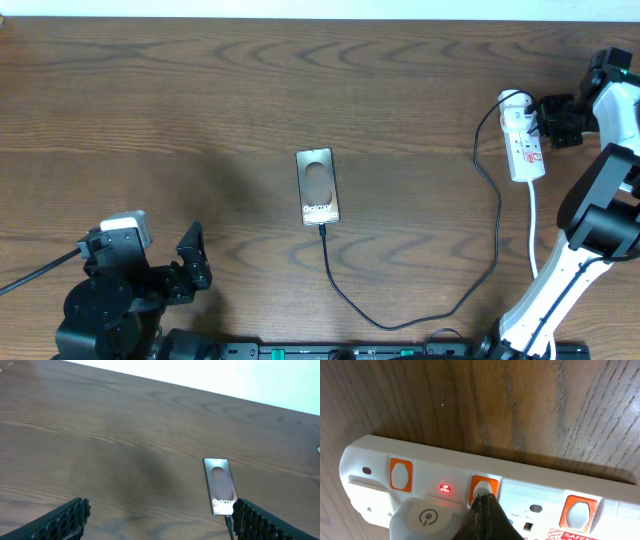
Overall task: Plug charger to phone and switch on socket
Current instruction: 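Press the power strip's orange switch down with the right gripper, then lift the right gripper off the switch and pull it back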
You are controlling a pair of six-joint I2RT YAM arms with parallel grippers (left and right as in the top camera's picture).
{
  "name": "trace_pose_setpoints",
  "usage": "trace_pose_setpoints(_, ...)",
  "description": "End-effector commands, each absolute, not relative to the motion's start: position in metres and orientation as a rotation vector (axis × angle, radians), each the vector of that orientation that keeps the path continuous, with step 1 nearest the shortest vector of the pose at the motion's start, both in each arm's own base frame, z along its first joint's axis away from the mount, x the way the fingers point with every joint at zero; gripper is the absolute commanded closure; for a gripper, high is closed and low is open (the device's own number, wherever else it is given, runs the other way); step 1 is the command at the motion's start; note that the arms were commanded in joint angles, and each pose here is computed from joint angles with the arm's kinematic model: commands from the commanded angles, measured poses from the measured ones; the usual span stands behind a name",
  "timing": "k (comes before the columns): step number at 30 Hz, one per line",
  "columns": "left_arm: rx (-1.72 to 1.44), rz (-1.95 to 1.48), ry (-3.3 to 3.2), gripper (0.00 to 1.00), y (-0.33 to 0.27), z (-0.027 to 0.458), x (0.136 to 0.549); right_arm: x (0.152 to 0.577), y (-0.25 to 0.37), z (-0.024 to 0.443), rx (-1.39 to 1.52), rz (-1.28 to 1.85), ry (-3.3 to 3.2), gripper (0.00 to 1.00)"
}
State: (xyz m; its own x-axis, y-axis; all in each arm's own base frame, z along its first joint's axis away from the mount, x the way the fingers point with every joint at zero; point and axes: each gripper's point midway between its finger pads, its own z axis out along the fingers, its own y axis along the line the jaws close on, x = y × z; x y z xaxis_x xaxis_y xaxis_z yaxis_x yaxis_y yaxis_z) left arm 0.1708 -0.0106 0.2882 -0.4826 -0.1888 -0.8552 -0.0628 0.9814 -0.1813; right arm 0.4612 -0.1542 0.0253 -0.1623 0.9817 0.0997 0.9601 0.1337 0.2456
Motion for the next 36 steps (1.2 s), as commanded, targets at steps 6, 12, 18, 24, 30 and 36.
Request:
trace_pose_setpoints(6, -0.182, -0.143, 2.066, 0.07, -0.009, 0.291, 0.17, 0.464, -0.12, 0.003, 1.975, 0.427, 2.395, 0.98)
trace_pose_setpoints(12, -0.182, -0.143, 2.066, 0.07, -0.009, 0.291, 0.17, 0.46, -0.113, 0.001, 1.982, 0.417, 2.422, 0.99)
trace_pose_setpoints(18, -0.182, -0.143, 2.066, 0.07, -0.009, 0.291, 0.17, 0.453, -0.113, -0.005, 2.02, 0.407, 2.42, 0.98)
trace_pose_setpoints(24, -0.182, -0.143, 2.066, 0.07, -0.009, 0.291, 0.17, 0.451, -0.12, -0.005, 2.04, 0.408, 2.402, 0.99)
trace_pose_setpoints(30, -0.182, -0.143, 2.066, 0.07, -0.009, 0.291, 0.17, 0.441, -0.119, -0.002, 2.045, 0.438, 2.447, 0.98)
trace_pose_setpoints(36, -0.182, -0.143, 2.066, 0.07, -0.009, 0.291, 0.17, 0.432, -0.138, 0.031, 1.932, 0.339, 2.47, 0.99)
